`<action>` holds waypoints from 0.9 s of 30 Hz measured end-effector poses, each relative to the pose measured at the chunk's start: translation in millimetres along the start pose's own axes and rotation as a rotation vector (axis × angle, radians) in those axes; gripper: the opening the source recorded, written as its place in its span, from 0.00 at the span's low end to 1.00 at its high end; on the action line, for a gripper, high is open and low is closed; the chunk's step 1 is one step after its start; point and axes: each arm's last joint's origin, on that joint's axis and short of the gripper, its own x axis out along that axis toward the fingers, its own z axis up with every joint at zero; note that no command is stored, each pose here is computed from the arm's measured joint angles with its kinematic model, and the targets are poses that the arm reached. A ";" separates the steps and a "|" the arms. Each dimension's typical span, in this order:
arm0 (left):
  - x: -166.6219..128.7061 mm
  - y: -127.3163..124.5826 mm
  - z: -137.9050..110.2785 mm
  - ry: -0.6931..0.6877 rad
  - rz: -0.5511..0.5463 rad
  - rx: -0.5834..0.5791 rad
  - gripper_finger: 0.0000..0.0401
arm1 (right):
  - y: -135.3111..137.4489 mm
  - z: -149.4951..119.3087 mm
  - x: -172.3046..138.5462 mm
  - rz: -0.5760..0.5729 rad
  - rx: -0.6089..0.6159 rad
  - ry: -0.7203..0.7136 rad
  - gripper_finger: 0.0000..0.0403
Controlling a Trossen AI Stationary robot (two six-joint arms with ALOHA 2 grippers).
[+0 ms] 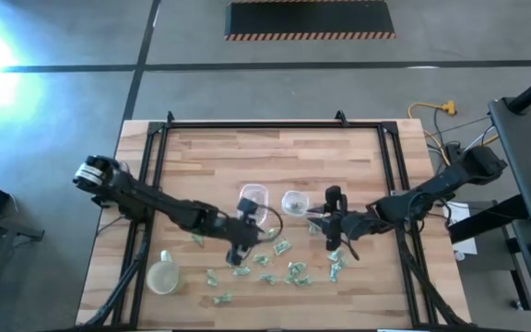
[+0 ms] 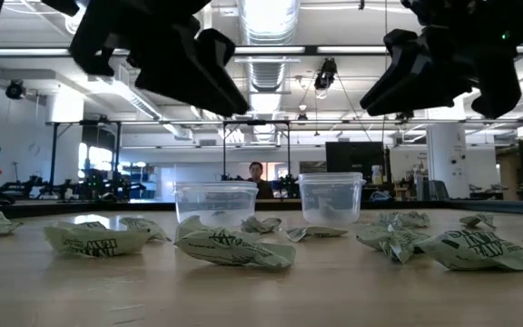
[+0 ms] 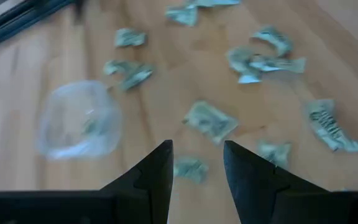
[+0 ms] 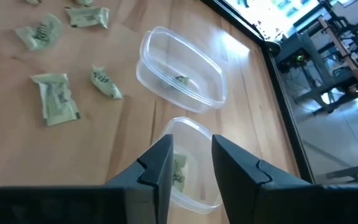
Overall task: Pick and place items into bin
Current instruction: Put the white stevia packet into the left transparent bin
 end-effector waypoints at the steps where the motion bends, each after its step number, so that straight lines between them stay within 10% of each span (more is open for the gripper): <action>1: 4.5 -4.2 -0.8 0.008 -0.007 0.027 0.31 | 0.8 0.0 -0.8 0.004 -0.003 0.000 0.24; 27: 65.8 -9.2 -13.7 0.176 0.031 0.116 0.31 | 3.4 -4.9 -1.7 0.018 0.013 0.042 0.19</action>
